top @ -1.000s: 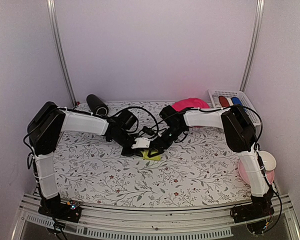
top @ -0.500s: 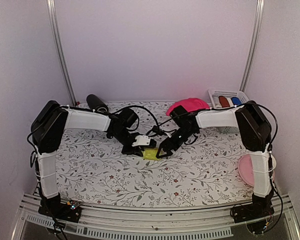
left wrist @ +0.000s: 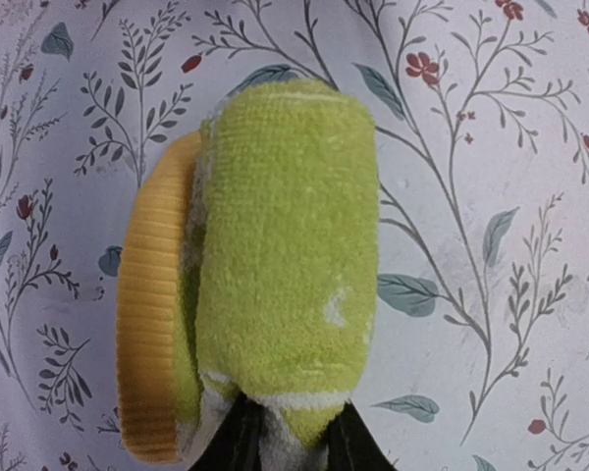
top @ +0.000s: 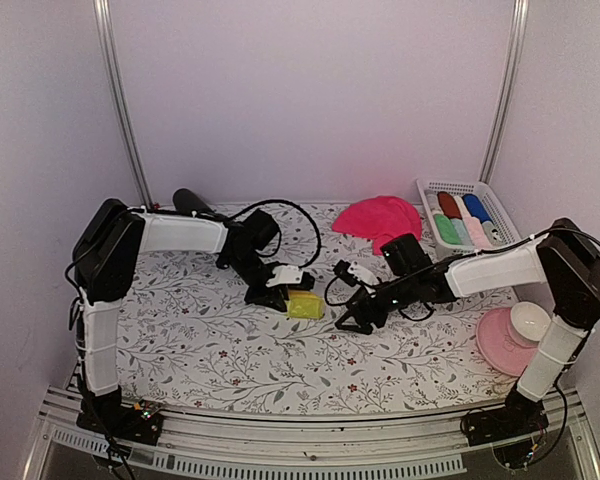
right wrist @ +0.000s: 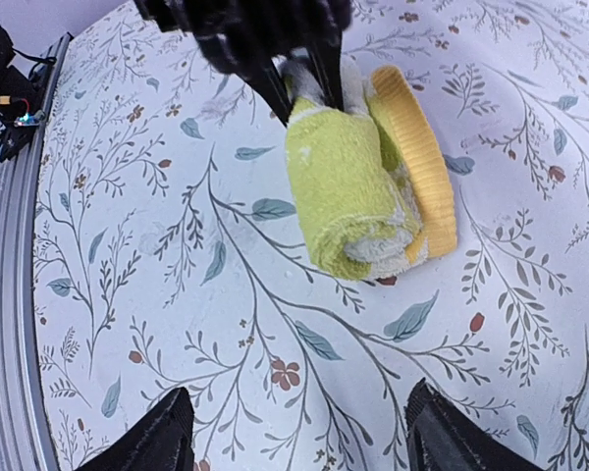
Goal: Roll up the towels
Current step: Roll the towel at the center of the board.
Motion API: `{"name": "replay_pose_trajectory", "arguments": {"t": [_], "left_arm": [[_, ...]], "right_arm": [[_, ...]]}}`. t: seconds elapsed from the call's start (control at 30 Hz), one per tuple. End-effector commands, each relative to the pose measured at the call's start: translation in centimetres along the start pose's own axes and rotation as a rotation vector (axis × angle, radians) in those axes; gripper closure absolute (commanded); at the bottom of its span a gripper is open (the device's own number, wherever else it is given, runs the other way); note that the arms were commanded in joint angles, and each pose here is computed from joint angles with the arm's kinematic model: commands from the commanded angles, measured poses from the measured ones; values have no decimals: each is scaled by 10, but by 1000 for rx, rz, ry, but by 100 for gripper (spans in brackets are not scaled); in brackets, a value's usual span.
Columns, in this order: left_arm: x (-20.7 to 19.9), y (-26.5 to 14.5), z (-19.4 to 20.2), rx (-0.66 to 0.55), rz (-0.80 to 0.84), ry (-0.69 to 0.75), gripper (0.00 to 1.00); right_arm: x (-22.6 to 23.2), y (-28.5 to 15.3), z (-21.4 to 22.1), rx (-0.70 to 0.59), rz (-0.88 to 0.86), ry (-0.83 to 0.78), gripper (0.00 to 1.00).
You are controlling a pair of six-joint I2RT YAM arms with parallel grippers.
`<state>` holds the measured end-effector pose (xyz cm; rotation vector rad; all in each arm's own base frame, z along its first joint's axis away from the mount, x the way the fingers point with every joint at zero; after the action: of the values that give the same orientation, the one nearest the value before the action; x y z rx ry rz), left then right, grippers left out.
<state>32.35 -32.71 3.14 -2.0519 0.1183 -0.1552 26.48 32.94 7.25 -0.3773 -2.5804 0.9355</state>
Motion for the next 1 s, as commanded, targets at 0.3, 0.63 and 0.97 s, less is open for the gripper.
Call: {"name": "replay_pose_trajectory", "arguments": {"t": [0.3,0.63,0.97], "left_arm": [[-29,33,65,196,150,-134,80],[-27,34,66,195,171,-150,80],[-26,34,67,196,179,-154,80]], "right_arm": [[33,9,-71,-247,201,-417,36],[23,54,-67,-99,243,-511,41],[-1,75,-51,-4,323,-504,44]]}}
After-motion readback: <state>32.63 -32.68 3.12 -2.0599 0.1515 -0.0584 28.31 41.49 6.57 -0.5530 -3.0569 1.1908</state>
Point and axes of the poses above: each gripper's point midway between its finger pads, its own y axis out along the fingers, its own x axis along the line the jaws close on, z = x × y, the point moved 1 cm from there along -y, back along the fingers
